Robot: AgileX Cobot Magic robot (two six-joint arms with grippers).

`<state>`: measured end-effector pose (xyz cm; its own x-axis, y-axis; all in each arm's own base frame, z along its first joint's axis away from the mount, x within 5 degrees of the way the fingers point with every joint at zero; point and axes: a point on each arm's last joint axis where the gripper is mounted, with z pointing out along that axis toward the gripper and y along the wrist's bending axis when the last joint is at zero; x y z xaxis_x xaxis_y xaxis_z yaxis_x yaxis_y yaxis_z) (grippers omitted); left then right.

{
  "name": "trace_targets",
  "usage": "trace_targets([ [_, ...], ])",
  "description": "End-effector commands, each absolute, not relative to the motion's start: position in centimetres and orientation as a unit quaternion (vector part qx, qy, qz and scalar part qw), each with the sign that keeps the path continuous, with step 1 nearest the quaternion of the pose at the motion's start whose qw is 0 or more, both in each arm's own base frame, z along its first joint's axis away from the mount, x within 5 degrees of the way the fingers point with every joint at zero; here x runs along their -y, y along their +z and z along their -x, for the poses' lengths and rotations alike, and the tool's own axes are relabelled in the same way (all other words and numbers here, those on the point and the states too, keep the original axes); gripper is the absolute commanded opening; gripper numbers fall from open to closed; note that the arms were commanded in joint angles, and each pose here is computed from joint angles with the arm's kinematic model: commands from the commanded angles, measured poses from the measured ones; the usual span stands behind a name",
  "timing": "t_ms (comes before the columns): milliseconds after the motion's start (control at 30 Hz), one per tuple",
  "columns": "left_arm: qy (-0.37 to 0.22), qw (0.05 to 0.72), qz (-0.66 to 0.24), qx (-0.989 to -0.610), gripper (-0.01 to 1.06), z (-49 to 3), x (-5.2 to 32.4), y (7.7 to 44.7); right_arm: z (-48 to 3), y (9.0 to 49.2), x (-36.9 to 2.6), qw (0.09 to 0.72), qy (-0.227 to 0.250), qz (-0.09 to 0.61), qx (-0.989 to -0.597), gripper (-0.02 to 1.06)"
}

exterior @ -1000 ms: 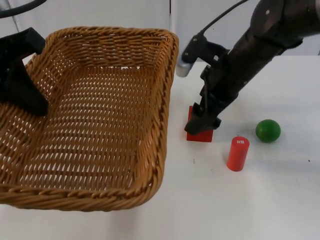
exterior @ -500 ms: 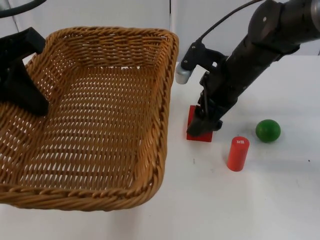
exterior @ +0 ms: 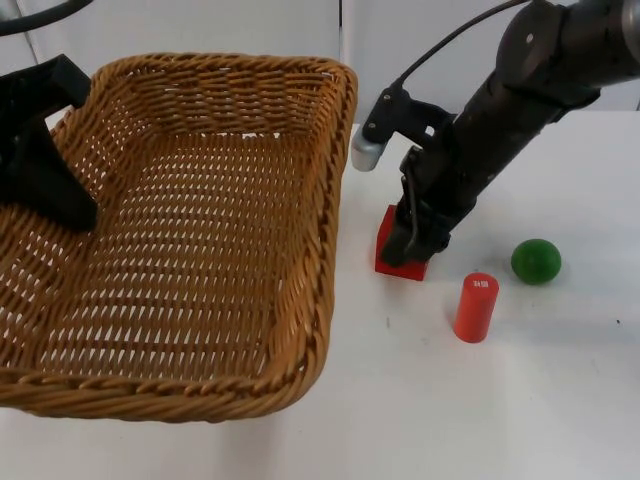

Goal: Pick up the basket with the left hand and place the object to the left of the red cylinder into the basket with the right hand.

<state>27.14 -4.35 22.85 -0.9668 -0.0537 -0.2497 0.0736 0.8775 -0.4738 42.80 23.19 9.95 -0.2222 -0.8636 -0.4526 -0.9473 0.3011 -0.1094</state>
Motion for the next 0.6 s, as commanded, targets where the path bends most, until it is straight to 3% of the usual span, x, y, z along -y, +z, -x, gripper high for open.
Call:
trace_targets([
  [0, -0.263, 0.139, 0.003, -0.955, 0.0, -27.1, 4.5, 23.5, -42.7, 10.3, -23.5, 0.222, 0.097, 0.586, -0.773, 0.22],
  [100, -0.262, 0.14, 0.003, -0.955, 0.0, -27.1, 4.5, 23.5, -42.7, 11.5, -23.5, 0.231, 0.099, 0.577, -0.777, 0.0],
  [433, -0.261, 0.142, 0.003, -0.955, 0.0, -27.1, 4.5, 23.5, -41.6, 19.0, -23.0, 0.268, 0.102, 0.578, -0.764, 0.0],
  [567, -0.254, 0.139, -0.002, -0.957, 0.0, -27.0, 4.4, 23.4, -40.5, 24.7, -22.0, 0.305, 0.069, 0.561, -0.766, 0.0],
])
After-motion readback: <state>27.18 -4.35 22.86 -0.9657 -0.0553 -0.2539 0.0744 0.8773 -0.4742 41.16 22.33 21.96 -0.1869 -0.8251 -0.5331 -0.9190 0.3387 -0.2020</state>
